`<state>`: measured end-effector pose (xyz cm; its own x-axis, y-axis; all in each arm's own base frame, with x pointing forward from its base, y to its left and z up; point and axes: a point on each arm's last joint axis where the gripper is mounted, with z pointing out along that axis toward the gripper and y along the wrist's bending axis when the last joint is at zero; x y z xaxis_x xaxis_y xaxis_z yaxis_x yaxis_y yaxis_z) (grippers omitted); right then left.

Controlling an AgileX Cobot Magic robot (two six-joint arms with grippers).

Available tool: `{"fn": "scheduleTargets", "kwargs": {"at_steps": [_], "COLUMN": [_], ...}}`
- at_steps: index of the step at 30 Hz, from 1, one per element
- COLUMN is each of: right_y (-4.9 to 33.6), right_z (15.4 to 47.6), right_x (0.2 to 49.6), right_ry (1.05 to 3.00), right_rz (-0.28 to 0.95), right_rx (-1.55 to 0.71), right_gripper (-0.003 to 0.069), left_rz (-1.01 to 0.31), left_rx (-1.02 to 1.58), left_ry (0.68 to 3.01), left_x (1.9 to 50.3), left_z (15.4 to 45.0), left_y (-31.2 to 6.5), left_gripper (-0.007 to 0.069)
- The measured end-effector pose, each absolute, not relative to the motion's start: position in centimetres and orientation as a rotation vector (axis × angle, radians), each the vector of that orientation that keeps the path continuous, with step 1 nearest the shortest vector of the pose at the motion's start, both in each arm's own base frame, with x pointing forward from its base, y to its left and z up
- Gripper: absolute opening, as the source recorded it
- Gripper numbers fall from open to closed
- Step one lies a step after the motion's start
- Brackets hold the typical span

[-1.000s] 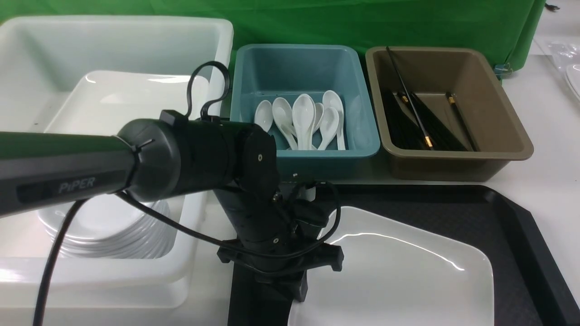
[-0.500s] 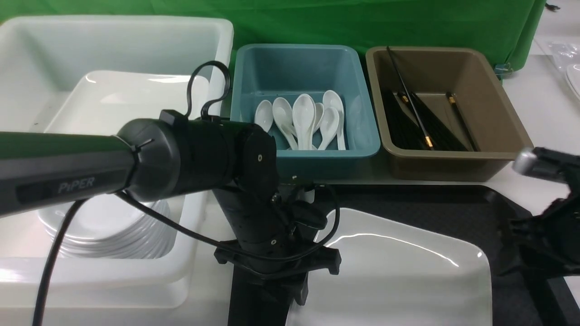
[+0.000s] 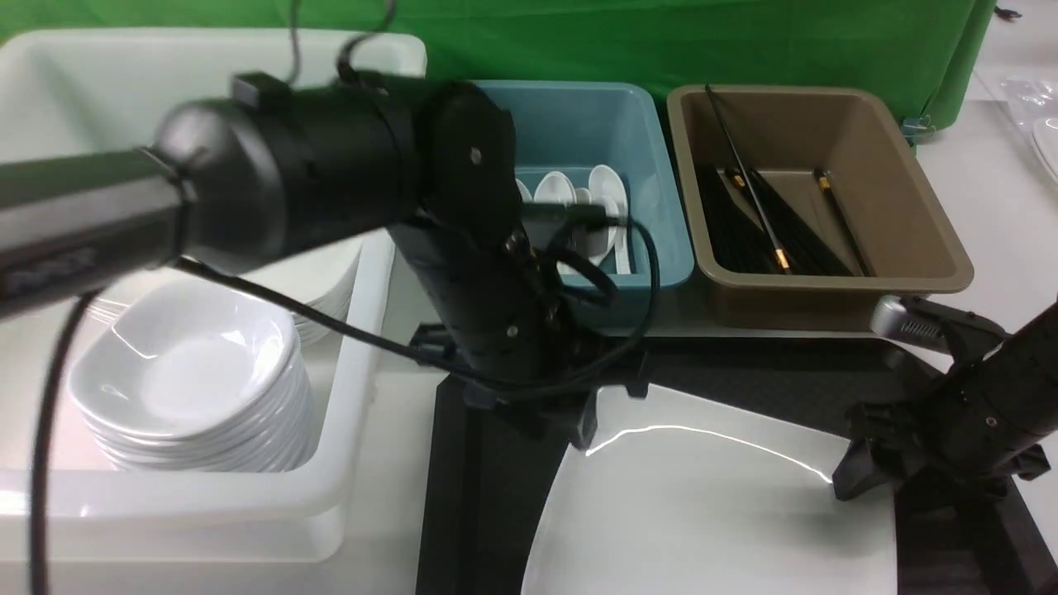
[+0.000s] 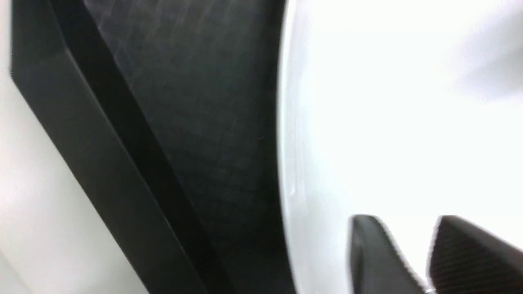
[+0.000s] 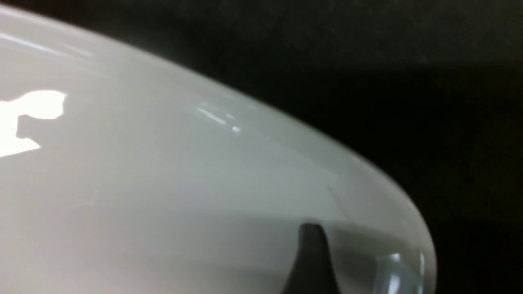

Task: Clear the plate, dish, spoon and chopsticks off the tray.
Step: Use the right arm to grab a plate from the dinner plate

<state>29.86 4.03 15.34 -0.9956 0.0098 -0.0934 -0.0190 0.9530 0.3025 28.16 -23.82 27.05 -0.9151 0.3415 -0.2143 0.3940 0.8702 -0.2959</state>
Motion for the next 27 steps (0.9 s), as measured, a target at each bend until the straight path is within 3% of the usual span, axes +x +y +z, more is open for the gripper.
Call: {"fn": "scheduleTargets", "kwargs": {"at_steps": [1,3,6,7,15,21,27], "right_y": [4.0,4.1,4.4,4.6,4.9,4.9,4.9], "right_z": [15.4,15.1,14.9,14.9,16.2,21.4,26.4], "right_x": [29.9,30.1,30.3,30.3,29.8,28.2,25.5], "right_ry": [3.011,3.013,3.007,3.005,2.967,2.831,2.690], "right_rz": [0.469,0.482,0.500,0.519,0.522,0.526,0.519], "right_rx": [-0.009,-0.003,-0.028,-0.023,-0.065,-0.144,-0.219], "right_gripper": [0.0510,0.0409,0.0237,0.0218,0.0195,0.0113,0.0060], "left_rz": [-0.509,-0.524,-0.514,-0.503,-0.314,-0.115,-0.098], "left_rx": [0.571,0.593,0.605,0.607,0.538,0.372,0.098], "left_ry": [2.881,2.829,2.773,2.741,2.636,2.646,2.723], "left_x": [28.0,27.6,27.0,26.7,25.1,25.2,27.4], "left_z": [27.3,28.8,30.5,31.4,35.4,36.8,36.6], "left_y": [-23.7,-23.4,-22.7,-22.3,-19.1,-15.7,-10.2], "left_gripper": [0.0148,0.0043,0.0011,0.0006,0.0007,0.0008,0.0008]}}
